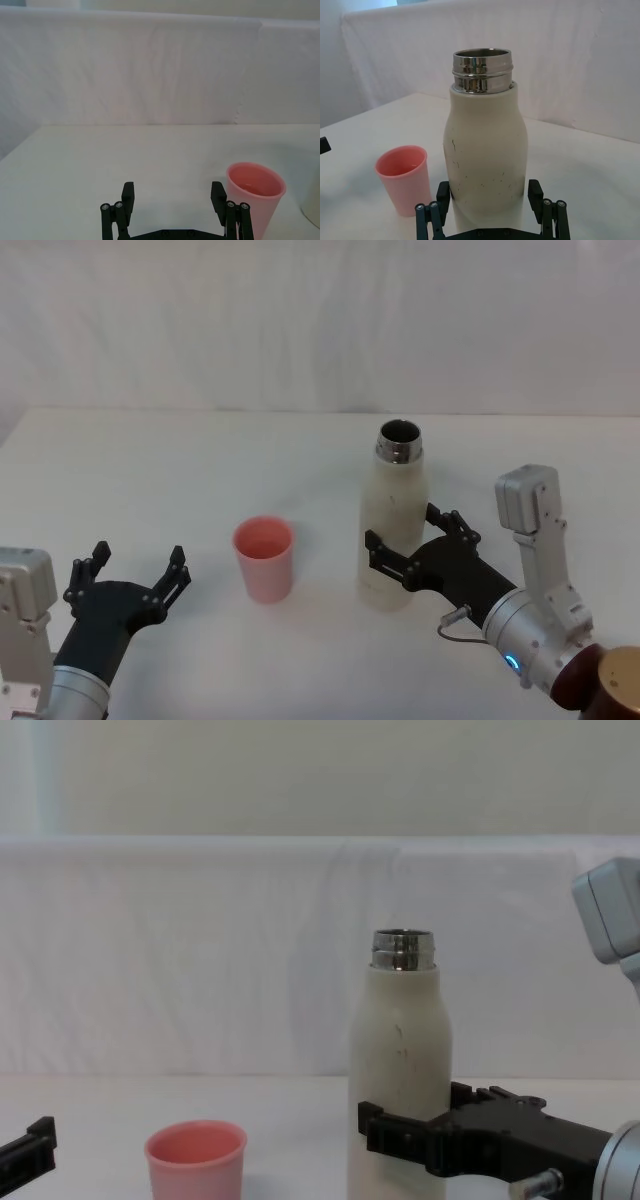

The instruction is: Grasp the thermos with one hand and pour water into the cup lid.

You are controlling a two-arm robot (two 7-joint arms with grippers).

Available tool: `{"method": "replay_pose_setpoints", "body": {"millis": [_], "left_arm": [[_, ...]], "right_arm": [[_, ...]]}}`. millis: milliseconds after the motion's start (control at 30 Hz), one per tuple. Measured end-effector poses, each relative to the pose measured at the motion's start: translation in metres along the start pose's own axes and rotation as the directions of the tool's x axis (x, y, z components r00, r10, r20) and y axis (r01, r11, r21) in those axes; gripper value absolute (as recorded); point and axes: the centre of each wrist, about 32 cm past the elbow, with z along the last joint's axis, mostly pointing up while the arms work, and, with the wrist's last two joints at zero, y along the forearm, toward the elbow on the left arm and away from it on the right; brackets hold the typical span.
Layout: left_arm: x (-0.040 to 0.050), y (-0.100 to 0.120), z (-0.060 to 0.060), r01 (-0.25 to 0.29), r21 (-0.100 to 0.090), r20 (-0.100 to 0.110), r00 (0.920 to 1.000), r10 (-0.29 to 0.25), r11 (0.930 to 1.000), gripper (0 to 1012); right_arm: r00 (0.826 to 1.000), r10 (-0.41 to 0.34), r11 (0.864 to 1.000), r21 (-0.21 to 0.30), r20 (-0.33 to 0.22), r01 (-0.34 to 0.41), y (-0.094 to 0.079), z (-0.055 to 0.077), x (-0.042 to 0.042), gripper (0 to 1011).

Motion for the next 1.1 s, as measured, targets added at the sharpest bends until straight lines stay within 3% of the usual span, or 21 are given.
{"method": "replay_pose_setpoints", "body": {"millis": [1100], "left_arm": [[0.0,0.0,0.0,0.0,0.0,0.0,1.0,0.0,1.0,1001]], "right_arm": [[1.0,0.001,1.0,0.007,-0.005,-0.001,0.014,0.0,-0.0017,1001]]}}
